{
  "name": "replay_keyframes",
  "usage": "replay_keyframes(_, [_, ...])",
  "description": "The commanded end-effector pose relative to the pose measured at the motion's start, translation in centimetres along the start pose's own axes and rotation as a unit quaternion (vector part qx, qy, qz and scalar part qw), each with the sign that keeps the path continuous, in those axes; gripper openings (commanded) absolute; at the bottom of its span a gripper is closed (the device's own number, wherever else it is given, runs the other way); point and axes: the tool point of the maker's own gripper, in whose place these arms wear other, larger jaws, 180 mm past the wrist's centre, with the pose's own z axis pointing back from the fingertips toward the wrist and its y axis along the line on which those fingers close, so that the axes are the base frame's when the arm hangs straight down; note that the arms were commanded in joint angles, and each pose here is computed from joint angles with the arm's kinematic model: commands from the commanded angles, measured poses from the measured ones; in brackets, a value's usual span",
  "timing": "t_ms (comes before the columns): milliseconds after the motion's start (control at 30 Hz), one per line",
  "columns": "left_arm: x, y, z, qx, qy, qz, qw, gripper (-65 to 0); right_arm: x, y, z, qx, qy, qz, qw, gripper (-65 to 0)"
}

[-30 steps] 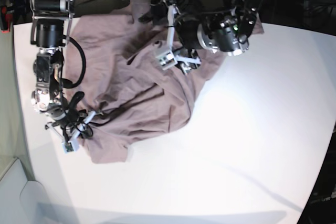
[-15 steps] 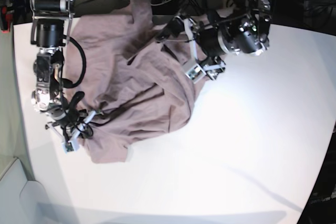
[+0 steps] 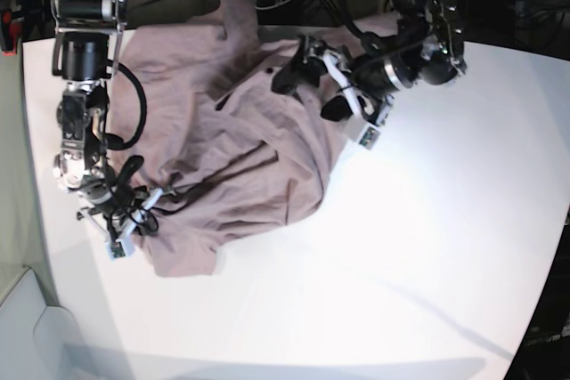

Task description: Layout the t-shirt on the table in an organized manner, then fold the t-shirt properly

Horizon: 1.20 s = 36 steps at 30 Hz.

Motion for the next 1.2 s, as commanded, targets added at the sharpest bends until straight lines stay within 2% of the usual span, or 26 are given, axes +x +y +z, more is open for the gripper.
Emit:
replay_keyframes(0, [0.8,-0.2,0.0,-0.014,-0.025,0.019,0.999,0.0,2.8,-0.8,0.3,-0.006,-0.037,0.005,0.9993,-65.0])
replay_keyframes(33, [0.7,0.1,-0.1,-0.017,-0.028,0.031,0.999,-3.2,2.8,-0.7,0.3,-0.005,-0.037,0.004,0.9993,-65.0])
replay_keyframes(100, [0.7,0.5,-0.5,-0.025,-0.029,0.046,0.998,-13.7,2.7,-0.7,0.3,-0.005,-0.036,0.004,0.9993,-65.0])
replay_keyframes(167, [0.1,0.6,-0.8,-0.028,-0.021,0.052,0.998,-18.4,2.8,-0.7,0.2,-0.005,-0.037,0.003,0.9993,-65.0])
replay_keyframes(367, [-0.1,0.6,-0.9,-0.031,-0.019,0.057,0.998,-8.2,2.6,-0.5,0.1,-0.003,-0.035,0.001,0.9994,-65.0])
replay_keyframes(500, [0.1,0.6,-0.9,-0.032,-0.022,0.056,0.998,-4.0,2.6,-0.4,0.1,-0.002,-0.035,0.001,0.9994,-65.0])
replay_keyframes(667, [1.2,0.9,-1.2,-0.031,-0.027,0.046,0.998,-3.5,2.6,-0.4,0.1,-0.002,-0.035,0.001,0.9994,-65.0])
replay_keyframes(833, [1.7,-0.1,-3.6,-0.063,-0.011,0.045,0.997,-3.6,2.4,-0.4,0.1,-0.001,-0.033,0.003,0.9995,-65.0])
replay_keyframes(1100, [0.5,0.1,-4.9,-0.075,0.012,0.063,0.995,-4.0,2.4,-0.6,0.2,-0.003,-0.032,0.005,0.9995,-65.0])
replay_keyframes(1167, [1.0,0.1,-4.9,-0.077,-0.001,0.064,0.995,-8.9,2.3,-0.6,0.2,-0.004,-0.031,0.005,0.9995,-65.0])
